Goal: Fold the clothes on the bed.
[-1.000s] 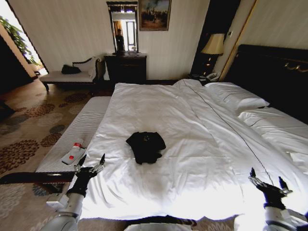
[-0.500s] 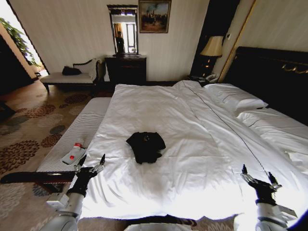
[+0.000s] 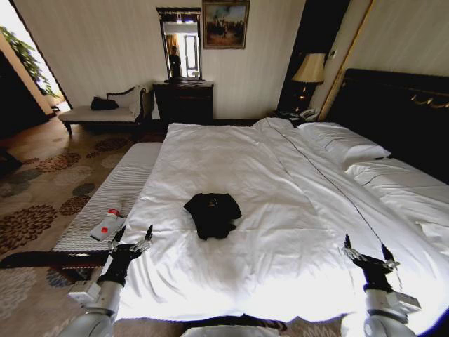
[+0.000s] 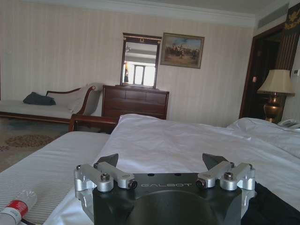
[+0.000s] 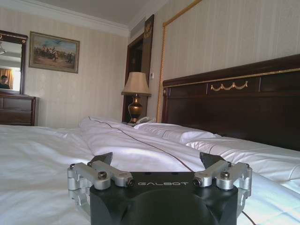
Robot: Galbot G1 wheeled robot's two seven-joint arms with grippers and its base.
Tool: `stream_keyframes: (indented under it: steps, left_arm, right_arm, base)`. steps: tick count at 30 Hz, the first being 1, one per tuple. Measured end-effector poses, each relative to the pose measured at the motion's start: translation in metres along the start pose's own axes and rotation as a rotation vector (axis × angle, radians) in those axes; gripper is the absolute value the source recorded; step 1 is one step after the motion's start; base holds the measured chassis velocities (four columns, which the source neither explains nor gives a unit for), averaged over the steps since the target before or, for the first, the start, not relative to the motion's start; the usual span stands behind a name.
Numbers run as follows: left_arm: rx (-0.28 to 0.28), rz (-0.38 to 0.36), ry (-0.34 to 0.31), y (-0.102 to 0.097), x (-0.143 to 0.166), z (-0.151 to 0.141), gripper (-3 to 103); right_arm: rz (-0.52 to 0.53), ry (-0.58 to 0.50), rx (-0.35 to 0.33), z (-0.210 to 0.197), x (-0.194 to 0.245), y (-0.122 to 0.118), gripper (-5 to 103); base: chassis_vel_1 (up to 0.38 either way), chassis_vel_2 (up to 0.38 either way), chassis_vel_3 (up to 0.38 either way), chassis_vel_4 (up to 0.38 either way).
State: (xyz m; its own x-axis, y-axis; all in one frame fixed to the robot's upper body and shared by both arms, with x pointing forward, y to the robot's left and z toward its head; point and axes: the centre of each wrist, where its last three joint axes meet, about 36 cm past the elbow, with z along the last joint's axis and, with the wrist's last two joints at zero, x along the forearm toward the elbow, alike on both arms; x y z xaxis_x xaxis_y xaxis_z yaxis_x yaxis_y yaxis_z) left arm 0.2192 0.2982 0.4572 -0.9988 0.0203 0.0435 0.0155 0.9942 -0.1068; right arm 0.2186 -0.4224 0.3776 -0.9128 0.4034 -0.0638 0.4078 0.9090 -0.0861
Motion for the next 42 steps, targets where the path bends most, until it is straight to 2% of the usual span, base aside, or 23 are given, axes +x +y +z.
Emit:
stream_keyframes:
  steps: [14,25,29,30,32,34,35,39,42]
  left_arm:
    - [-0.002,0.002,0.004,0.000,0.000,0.000,100]
    - [-0.004,0.000,0.007,0.001,0.001,0.001,100]
    - [-0.019,0.008,0.024,0.004,-0.001,0.004,100]
    - [-0.019,0.008,0.024,0.004,-0.001,0.004,100]
    - [-0.039,0.028,0.038,0.007,-0.006,0.004,100]
    - [-0.044,0.034,0.040,0.008,-0.007,0.004,100]
    - [-0.052,0.049,0.046,0.010,-0.012,0.004,100]
    - [-0.058,0.093,0.058,0.013,-0.027,0.001,100]
    - [-0.042,0.135,0.083,0.016,-0.050,-0.003,100]
  right_arm:
    - [-0.018,-0.001,-0.010,-0.002,-0.001,0.009,100]
    - [-0.105,-0.025,-0.040,-0.018,-0.004,0.021,100]
    - [-0.277,0.015,-0.136,-0.057,-0.008,0.045,100]
    - [-0.277,0.015,-0.136,-0.057,-0.008,0.045,100]
    - [-0.403,0.070,-0.201,-0.089,-0.027,0.062,100]
    - [-0.438,0.082,-0.210,-0.096,-0.035,0.066,100]
    - [-0.496,0.107,-0.225,-0.108,-0.049,0.072,100]
    - [-0.583,0.169,-0.255,-0.115,-0.068,0.084,100]
    - [-0.646,0.252,-0.306,-0.114,-0.087,0.096,100]
  base:
    - [0.000,0.000,0.000,0.000]
    - [-0.007,0.010,0.003,-0.008]
    - [-0.012,0.010,0.012,-0.013]
    - [0.000,0.000,0.000,0.000]
    - [0.000,0.000,0.000,0.000]
    - [0.000,0.000,0.000,0.000]
    - [0.000,0.000,0.000,0.000]
    - [0.000,0.000,0.000,0.000]
    - [0.000,0.000,0.000,0.000]
